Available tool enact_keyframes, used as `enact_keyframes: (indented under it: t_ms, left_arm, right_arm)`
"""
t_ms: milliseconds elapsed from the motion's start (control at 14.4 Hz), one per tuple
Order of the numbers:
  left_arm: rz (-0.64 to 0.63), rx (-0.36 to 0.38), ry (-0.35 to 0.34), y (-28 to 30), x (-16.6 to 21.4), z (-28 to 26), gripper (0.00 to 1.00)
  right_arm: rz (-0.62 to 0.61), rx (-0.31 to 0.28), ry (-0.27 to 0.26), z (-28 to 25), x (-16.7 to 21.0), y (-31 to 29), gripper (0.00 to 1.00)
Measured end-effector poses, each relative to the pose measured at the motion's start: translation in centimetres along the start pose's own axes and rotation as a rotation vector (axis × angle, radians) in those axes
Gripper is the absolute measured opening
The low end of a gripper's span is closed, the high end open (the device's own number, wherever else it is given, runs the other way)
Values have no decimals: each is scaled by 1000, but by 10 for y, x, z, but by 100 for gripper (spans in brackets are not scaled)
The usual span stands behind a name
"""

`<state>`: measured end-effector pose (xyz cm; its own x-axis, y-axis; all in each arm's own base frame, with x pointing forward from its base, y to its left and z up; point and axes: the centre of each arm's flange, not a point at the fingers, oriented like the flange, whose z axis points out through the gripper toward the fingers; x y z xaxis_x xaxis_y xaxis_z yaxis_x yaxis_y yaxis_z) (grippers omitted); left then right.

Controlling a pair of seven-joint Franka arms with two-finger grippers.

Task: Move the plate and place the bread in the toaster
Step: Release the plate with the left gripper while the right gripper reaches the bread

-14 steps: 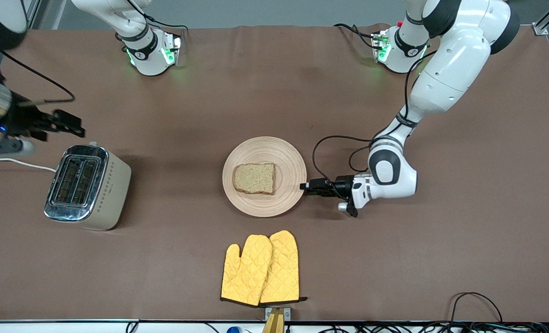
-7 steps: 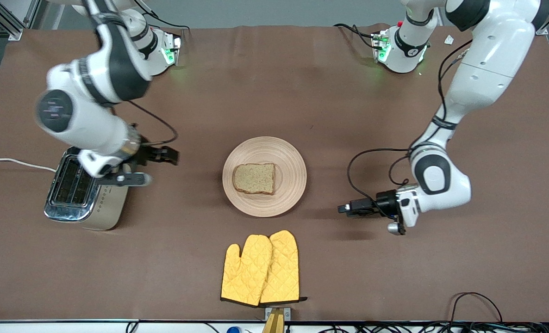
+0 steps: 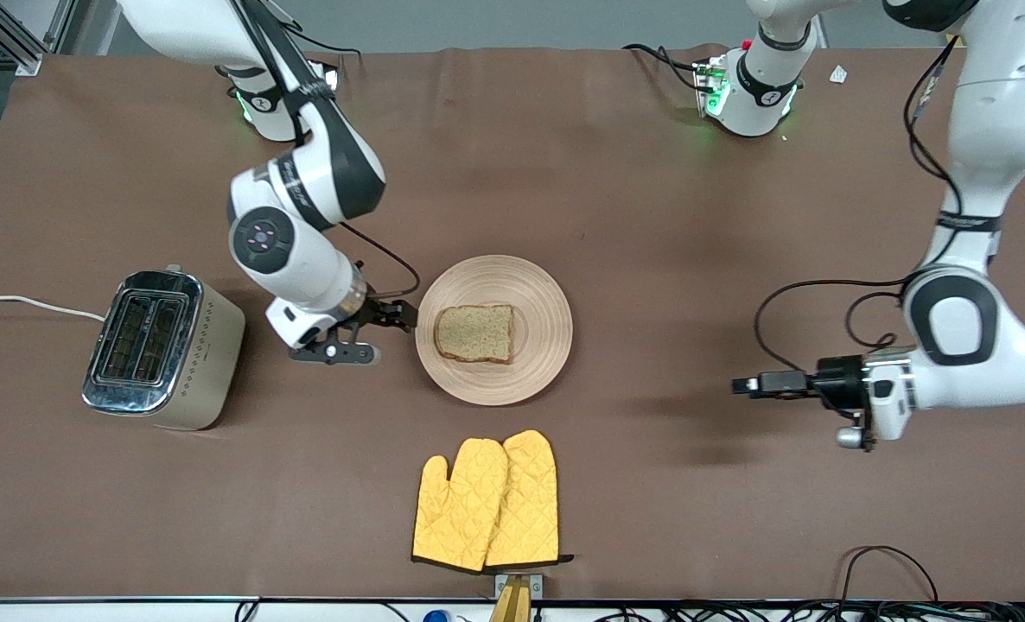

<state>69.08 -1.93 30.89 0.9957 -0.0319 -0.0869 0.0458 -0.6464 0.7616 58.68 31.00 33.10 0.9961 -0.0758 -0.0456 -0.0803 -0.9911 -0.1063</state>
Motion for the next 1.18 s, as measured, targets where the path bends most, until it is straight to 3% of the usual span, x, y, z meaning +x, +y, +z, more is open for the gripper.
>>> enact_keyframes:
  t_ms: [278,417,556,764,1181]
  left_arm:
    - [-64,131,-29,14,-13,-87,100]
    - [-65,221,-21,18,-20,-112,100]
    - [-83,327,-8,34,-26,-127,100]
    - [-86,474,22,79,-39,-146,100]
    - [-20,743,7,199,-98,-161,100]
  right_arm:
    - [69,-26,-22,46,-3,-31,93]
    - [66,-44,-28,61,-6,-41,79]
    - [65,-54,-32,69,-7,-44,72]
    - [61,-65,-42,78,-9,-45,69]
    - [78,-85,-54,93,-22,-58,63]
